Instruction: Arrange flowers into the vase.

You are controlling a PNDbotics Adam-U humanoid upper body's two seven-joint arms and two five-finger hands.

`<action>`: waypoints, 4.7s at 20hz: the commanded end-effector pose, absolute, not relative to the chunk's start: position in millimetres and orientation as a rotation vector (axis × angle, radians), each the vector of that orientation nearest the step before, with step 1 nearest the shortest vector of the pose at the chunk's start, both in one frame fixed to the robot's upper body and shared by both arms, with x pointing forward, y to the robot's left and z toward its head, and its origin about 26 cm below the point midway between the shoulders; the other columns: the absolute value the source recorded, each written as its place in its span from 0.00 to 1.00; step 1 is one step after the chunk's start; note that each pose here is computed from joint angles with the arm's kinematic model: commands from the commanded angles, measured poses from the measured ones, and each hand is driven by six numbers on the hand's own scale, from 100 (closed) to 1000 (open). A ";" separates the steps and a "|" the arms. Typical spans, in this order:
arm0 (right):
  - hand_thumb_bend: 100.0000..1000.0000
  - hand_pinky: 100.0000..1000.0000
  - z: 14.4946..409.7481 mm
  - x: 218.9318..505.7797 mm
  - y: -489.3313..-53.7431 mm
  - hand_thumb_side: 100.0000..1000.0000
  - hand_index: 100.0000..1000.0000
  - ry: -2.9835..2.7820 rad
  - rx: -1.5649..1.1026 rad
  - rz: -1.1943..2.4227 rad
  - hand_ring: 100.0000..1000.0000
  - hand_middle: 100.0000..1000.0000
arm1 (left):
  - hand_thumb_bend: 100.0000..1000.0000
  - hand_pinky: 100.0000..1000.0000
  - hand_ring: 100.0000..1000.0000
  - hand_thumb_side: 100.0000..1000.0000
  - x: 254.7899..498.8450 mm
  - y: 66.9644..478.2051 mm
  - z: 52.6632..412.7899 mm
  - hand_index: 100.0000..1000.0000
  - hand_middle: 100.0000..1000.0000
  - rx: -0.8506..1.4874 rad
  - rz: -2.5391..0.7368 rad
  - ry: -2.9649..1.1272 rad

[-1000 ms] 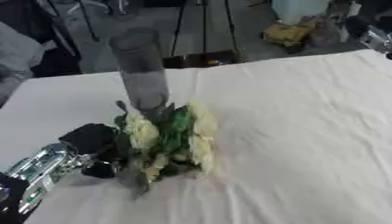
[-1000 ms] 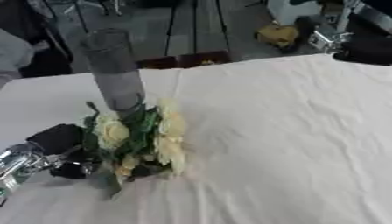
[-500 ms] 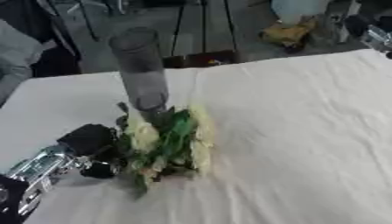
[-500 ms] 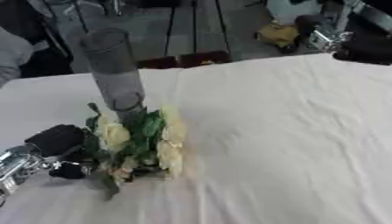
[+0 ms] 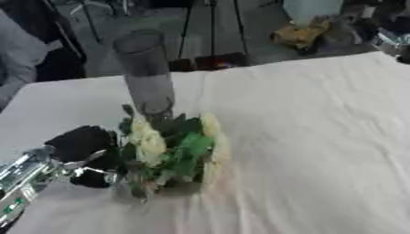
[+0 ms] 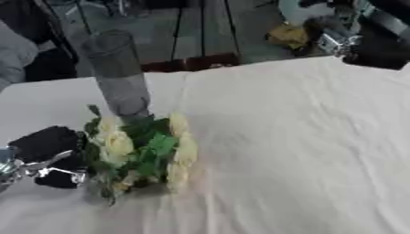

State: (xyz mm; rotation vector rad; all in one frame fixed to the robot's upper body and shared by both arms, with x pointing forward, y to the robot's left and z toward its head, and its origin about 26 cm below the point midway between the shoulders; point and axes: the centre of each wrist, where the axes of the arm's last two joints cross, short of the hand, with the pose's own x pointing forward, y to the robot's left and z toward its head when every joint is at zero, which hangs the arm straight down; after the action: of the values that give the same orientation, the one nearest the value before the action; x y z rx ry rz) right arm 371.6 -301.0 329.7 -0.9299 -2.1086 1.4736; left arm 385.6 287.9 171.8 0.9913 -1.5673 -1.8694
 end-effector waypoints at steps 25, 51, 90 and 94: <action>0.10 0.82 349.6 360.5 -300.6 1.00 0.87 -2.194 -0.979 1.413 0.93 0.88 | 0.00 0.00 0.00 0.42 297.9 261.4 333.0 0.00 0.00 1.043 -1.218 -2.172; 0.06 0.81 358.3 357.3 -279.8 1.00 0.86 -2.373 -0.895 1.293 0.92 0.87 | 0.00 0.00 0.00 0.48 329.7 273.5 418.0 0.00 0.00 0.612 -0.159 -2.480; 0.07 0.81 386.2 348.6 -277.3 1.00 0.85 -2.456 -0.973 1.313 0.91 0.86 | 0.00 0.00 0.00 0.53 401.7 244.9 458.1 0.00 0.00 0.140 0.735 -2.799; 0.07 0.81 387.6 348.1 -277.0 1.00 0.85 -2.462 -0.976 1.313 0.91 0.86 | 0.00 0.00 0.00 0.53 403.9 244.4 457.1 0.00 0.00 0.136 0.740 -2.808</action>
State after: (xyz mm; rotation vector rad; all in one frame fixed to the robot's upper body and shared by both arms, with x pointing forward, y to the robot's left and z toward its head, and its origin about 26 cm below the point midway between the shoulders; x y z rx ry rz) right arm 356.7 -274.5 372.7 -0.9336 -2.4296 1.3100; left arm 411.3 241.1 442.7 0.1349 -2.7586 0.7300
